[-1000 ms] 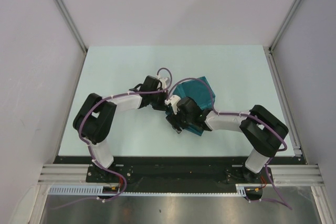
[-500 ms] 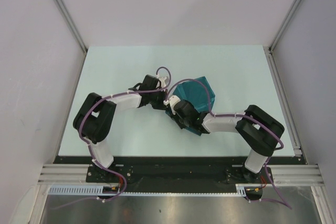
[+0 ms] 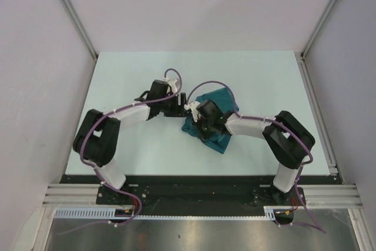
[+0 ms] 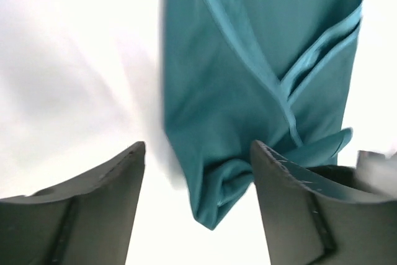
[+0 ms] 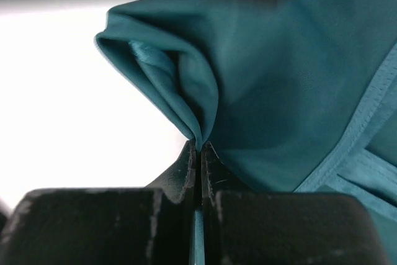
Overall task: Fold the napkin, place the utensils inside, and roll it up
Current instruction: Roll the napkin with the utensil
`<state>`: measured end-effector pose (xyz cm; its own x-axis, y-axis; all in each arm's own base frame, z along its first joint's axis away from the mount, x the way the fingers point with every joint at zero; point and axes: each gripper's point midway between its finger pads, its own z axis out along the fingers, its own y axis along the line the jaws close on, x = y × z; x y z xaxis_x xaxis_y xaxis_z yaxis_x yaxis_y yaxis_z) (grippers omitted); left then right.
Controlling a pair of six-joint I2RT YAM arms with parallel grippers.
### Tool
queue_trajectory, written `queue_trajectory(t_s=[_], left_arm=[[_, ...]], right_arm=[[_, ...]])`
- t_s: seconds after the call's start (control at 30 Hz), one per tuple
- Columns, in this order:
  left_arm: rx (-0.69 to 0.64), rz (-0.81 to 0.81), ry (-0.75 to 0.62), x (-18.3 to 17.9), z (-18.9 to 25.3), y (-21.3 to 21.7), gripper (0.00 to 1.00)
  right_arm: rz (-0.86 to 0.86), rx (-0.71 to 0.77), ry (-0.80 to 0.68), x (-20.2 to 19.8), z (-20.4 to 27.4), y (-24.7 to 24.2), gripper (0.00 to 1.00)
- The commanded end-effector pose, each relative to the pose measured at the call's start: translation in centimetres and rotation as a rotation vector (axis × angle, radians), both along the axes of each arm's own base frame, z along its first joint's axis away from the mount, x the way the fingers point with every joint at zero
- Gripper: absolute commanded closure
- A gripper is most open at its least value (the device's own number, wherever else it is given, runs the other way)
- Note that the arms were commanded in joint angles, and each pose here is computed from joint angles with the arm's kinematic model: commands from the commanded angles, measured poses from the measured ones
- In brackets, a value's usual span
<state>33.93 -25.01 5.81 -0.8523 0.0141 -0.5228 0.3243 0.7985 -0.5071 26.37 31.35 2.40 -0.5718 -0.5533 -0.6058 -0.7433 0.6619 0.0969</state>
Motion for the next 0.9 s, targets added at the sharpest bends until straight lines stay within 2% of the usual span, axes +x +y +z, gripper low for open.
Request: queue_trajectory(t_s=[0.0,0.17,0.47,0.7,0.87], left_arm=[[0.006,0.106,-0.159,1.3,3.6,2.4,0.24],[-0.015,0.103,-0.263,-0.5,4.0,3.5,0.22],[-0.054,-0.115,-0.456,-4.4,5.7,0.4,0.21],[-0.011,-0.138,-0.445,-4.5,4.0,0.2,0.21],[-0.020,-0.176,-0.445,-5.2,3.5,-0.3,0.23]], right_arm=[[0.085,0.115,0.335,-4.1,0.9,1.2,1.00],[0.092,0.213,0.544,-4.1,1.8,1.6,1.00],[0.104,0.351,0.794,-2.8,2.4,1.7,1.00],[0.053,0.434,0.939,-1.8,0.4,0.6,1.00],[0.021,0.473,0.988,-1.2,-0.3,-0.1,1.00]])
